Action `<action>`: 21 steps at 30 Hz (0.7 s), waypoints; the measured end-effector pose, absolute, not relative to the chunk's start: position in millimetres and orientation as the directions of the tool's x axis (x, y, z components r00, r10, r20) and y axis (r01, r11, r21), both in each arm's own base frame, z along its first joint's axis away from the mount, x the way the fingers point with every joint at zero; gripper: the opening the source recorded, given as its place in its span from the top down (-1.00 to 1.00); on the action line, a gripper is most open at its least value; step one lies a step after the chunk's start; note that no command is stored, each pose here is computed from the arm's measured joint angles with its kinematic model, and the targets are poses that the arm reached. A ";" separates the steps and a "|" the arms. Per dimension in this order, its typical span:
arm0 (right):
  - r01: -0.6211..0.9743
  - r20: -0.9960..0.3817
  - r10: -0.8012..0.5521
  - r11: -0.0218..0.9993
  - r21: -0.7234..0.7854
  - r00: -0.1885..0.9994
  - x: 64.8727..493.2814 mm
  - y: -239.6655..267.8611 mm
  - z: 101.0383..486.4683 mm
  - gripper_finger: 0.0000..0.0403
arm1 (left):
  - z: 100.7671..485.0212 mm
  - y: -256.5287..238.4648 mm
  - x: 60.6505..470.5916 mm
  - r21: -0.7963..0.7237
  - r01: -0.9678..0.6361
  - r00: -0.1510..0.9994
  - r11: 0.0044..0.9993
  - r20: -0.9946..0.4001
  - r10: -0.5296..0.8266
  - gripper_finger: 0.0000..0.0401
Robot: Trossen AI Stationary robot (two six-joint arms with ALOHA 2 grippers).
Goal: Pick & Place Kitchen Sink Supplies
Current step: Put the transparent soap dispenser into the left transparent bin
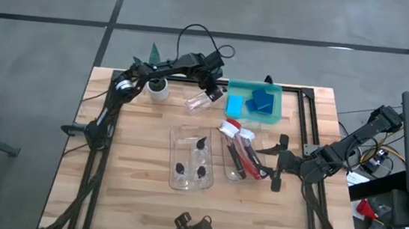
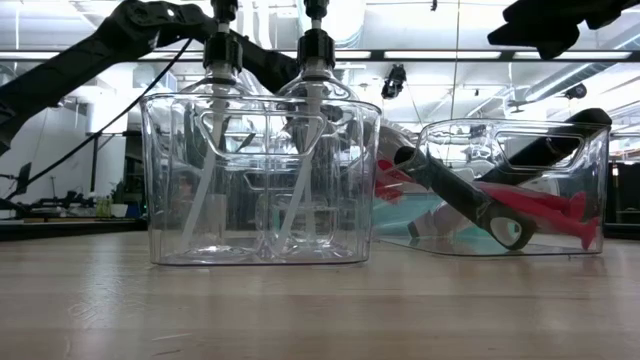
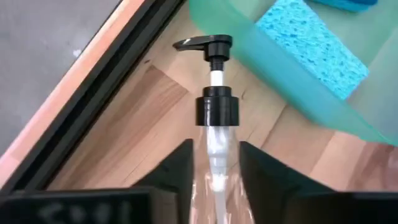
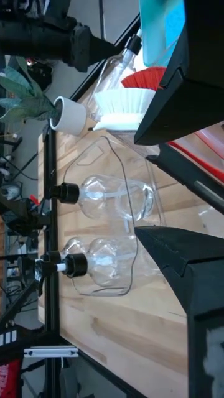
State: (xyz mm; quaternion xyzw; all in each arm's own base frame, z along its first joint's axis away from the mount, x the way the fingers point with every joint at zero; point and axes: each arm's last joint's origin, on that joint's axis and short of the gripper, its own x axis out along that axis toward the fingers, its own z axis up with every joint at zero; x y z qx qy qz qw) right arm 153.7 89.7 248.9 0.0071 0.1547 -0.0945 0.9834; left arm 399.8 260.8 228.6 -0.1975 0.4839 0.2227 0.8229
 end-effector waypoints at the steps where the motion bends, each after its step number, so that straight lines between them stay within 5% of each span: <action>1: 0.188 -0.305 -0.183 0.982 -0.015 0.934 153.7 89.6 249.0 -0.10 | 229.4 259.8 400.3 -0.103 -0.551 0.433 0.828 -0.884 0.178 0.35; 9: 0.189 -0.305 -0.183 0.982 -0.010 0.935 153.7 89.7 249.1 -0.10 | 231.5 257.8 408.3 -0.091 -0.536 0.475 0.839 -0.854 0.211 -0.24; 21: 0.189 -0.304 -0.183 0.982 -0.009 0.935 153.8 89.7 249.2 -0.10 | 201.2 244.8 413.8 -0.016 -0.500 0.414 0.866 -0.883 0.223 -0.26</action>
